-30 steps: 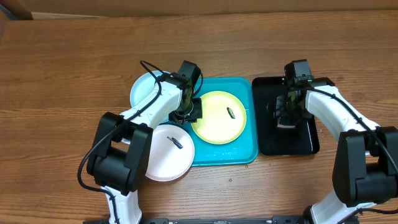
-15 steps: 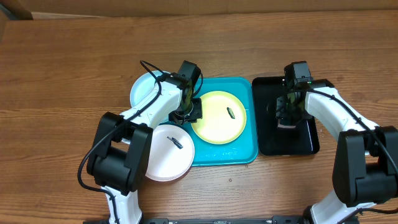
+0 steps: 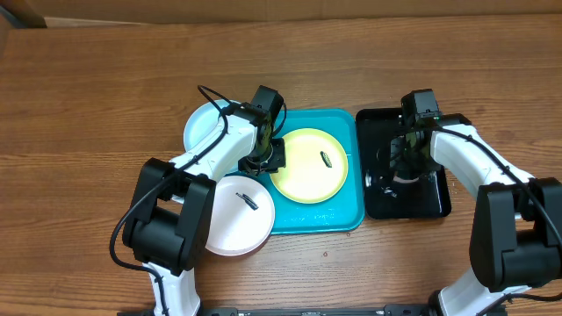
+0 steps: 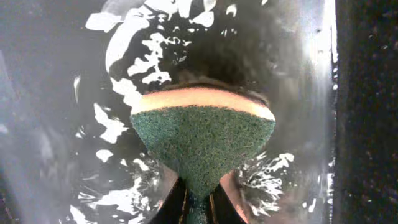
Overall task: Clean dirty plates on tray and stack at the side
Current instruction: 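Grasp the green sponge with the right gripper and lift it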
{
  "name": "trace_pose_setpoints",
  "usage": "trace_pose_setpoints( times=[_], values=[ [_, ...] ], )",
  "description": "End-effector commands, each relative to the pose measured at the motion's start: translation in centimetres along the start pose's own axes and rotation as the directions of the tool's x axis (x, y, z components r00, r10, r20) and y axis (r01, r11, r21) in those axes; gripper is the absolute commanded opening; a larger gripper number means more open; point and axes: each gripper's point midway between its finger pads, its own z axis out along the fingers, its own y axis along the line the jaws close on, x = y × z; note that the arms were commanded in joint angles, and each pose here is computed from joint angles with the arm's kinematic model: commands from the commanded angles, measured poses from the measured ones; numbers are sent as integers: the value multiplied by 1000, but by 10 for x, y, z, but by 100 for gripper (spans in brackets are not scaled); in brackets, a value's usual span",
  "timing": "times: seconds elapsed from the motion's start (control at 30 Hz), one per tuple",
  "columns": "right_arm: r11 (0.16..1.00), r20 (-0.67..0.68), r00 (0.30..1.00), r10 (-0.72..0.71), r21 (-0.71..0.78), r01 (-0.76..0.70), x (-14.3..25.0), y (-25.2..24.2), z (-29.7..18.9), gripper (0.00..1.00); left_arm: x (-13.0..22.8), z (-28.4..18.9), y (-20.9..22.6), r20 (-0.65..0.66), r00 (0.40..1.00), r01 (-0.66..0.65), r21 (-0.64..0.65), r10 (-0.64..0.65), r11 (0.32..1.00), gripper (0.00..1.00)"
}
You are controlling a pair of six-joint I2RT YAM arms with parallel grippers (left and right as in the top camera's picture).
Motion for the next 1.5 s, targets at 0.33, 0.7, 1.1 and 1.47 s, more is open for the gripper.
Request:
trace_pose_setpoints(
  times=[0.33,0.7,1.1,1.47],
  values=[
    [998,98,995,9,-68,-2,-22,8,-63,4,-2,1,0,13,1000,-18,-1,18,1000,21],
    [991,53,999,4,-135,3,-12,19,-64,4,-4,1,-2,22,1000,-19,3,19,1000,4],
    [986,33,999,3,-168,3,-12,24,-75,4,-5,1,-2,24,1000,-17,5,17,1000,4],
    [987,-26,999,-48,-153,44,2,21,-71,4,-11,0,-5,49,998,-25,19,24,1000,4]
  ],
)
